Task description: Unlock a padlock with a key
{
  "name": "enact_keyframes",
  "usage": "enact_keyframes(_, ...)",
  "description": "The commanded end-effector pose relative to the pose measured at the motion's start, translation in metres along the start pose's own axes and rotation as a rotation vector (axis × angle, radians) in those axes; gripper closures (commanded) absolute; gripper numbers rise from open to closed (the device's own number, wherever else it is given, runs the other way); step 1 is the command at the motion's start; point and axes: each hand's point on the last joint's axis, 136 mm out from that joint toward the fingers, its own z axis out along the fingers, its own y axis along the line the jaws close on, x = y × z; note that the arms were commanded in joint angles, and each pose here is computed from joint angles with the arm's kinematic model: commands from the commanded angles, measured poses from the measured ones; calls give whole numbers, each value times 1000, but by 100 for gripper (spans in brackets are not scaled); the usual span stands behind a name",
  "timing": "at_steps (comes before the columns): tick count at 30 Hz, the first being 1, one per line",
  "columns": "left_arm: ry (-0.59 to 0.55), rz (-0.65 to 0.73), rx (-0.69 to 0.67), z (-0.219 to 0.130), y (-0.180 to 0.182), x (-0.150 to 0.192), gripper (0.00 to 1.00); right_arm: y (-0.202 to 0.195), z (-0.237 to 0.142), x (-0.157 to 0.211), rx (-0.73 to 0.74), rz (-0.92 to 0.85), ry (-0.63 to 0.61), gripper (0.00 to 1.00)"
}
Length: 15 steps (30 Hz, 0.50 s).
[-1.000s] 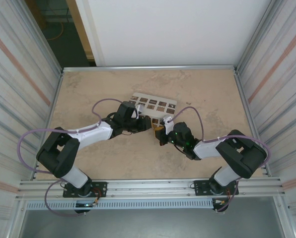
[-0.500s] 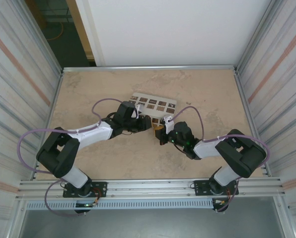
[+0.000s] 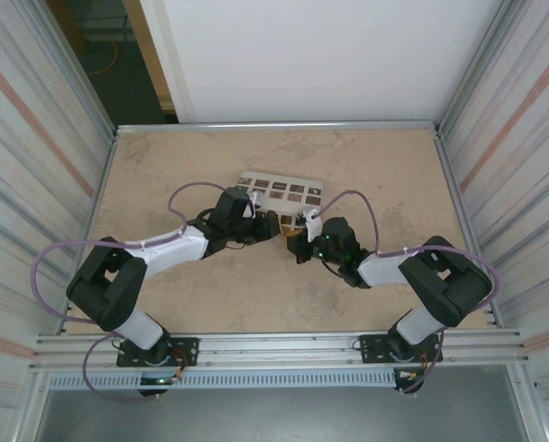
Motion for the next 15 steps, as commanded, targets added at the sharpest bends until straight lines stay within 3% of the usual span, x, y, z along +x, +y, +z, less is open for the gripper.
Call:
enact_keyframes(1,55,38,102,-4,-27,17,79,40,1,-71,-175,-45,-189,100)
enact_keyframes(15,58,39,100,-5,-24,21,79,35,3,-76,-211,-9,-161,100)
